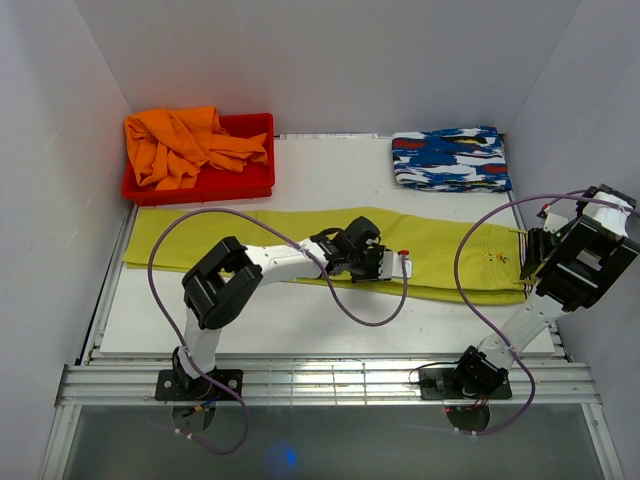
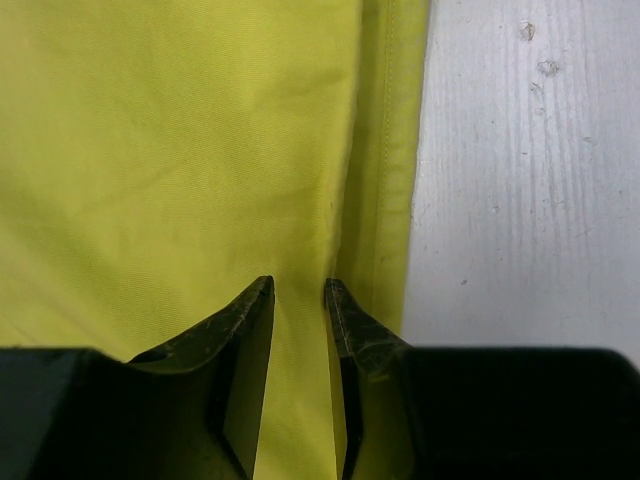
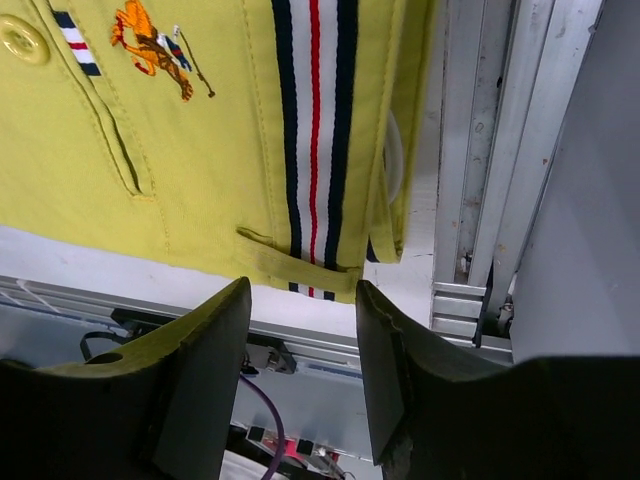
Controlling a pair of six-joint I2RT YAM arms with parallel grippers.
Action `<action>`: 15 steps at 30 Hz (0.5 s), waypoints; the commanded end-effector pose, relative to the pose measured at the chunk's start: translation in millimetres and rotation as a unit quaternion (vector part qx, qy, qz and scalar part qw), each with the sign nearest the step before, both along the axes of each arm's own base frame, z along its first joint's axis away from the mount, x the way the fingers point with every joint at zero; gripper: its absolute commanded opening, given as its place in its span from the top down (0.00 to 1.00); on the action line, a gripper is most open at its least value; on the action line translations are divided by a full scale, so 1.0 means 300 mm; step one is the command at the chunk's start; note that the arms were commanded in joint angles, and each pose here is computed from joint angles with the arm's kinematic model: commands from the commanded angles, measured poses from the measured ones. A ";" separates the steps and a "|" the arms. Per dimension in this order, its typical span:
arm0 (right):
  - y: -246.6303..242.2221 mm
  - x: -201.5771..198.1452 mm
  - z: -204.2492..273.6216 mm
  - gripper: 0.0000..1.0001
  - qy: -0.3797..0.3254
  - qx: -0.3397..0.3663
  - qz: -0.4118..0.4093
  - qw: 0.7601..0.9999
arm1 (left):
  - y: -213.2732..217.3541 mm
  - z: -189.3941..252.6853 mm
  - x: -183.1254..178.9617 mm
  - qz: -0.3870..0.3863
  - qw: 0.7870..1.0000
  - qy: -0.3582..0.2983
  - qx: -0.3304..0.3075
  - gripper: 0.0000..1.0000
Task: Fold and stack the trousers
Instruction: Fold the trousers
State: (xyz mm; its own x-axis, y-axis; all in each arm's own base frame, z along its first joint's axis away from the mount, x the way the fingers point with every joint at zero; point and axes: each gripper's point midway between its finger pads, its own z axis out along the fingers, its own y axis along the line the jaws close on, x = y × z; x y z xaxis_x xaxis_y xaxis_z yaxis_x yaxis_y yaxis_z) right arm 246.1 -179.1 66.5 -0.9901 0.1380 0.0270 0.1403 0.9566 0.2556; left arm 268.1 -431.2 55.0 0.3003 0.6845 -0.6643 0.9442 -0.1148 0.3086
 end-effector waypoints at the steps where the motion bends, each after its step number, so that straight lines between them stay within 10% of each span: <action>1: -0.068 0.006 0.014 0.48 -0.014 -0.031 -0.031 0.999 | -0.014 0.039 -0.003 -0.010 1.000 0.010 -0.010 0.62; 15: -0.049 -0.006 -0.062 0.57 0.011 -0.007 -0.043 0.999 | 0.003 0.006 -0.020 -0.019 0.999 0.040 0.009 0.69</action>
